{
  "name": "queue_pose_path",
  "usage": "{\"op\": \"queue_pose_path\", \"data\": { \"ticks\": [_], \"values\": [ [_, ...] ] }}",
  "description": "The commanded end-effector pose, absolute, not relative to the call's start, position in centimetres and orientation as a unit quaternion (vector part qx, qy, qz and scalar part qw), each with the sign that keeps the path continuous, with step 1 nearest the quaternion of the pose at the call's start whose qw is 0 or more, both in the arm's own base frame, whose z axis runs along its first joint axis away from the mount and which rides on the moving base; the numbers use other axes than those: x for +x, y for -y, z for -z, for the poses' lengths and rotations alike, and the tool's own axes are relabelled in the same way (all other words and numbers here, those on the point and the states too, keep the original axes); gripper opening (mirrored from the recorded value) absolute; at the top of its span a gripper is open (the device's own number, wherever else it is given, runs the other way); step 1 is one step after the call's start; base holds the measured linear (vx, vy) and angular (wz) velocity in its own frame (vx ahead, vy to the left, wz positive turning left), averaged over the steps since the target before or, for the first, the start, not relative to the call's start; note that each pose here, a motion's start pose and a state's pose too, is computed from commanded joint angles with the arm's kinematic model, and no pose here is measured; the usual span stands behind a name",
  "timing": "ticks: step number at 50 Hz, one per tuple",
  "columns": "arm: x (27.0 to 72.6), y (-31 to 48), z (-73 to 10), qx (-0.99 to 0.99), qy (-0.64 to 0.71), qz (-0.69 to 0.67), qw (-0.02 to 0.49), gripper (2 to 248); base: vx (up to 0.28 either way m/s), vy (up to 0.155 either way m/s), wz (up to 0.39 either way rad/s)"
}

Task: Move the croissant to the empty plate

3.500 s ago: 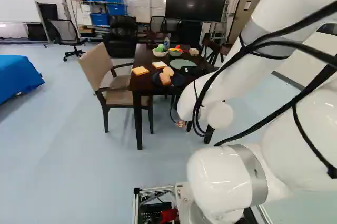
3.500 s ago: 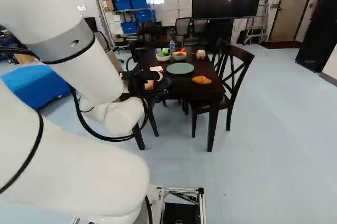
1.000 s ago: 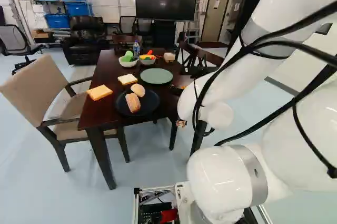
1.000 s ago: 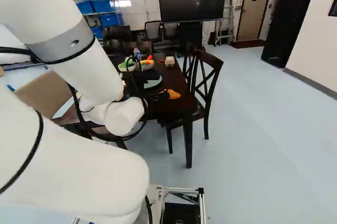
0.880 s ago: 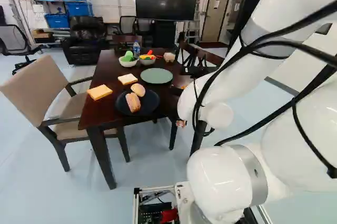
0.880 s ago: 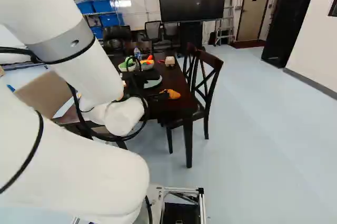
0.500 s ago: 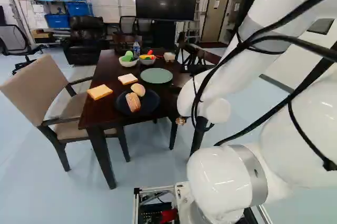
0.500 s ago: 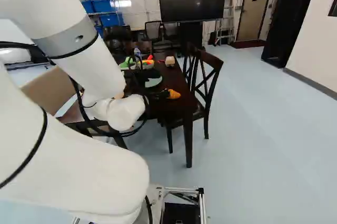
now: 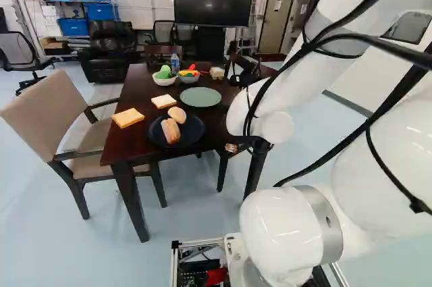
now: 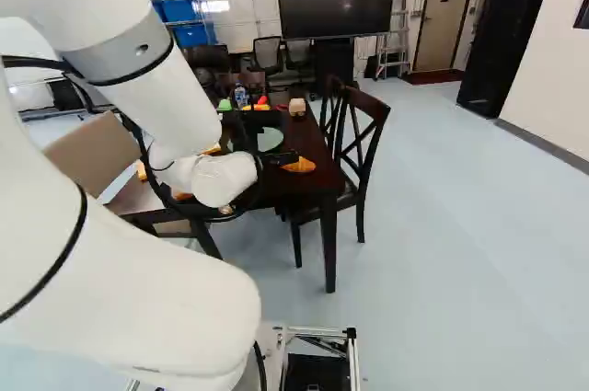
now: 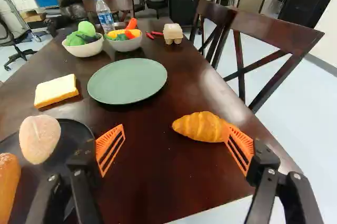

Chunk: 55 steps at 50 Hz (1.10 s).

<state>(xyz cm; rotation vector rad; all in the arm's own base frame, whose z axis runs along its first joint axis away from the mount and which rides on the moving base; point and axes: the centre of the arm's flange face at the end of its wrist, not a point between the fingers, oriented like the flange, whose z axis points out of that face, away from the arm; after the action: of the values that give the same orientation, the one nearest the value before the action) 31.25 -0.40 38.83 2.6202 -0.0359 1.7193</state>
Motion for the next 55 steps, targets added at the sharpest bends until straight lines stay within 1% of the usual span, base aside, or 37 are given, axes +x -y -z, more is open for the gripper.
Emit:
{"op": "queue_pose_path", "data": {
  "ticks": [55],
  "values": [
    [36.1, 0.7, -42.6, 0.872, 0.029, -0.489, 0.002, 247, 0.0, 0.0, 0.0]
  ]
}}
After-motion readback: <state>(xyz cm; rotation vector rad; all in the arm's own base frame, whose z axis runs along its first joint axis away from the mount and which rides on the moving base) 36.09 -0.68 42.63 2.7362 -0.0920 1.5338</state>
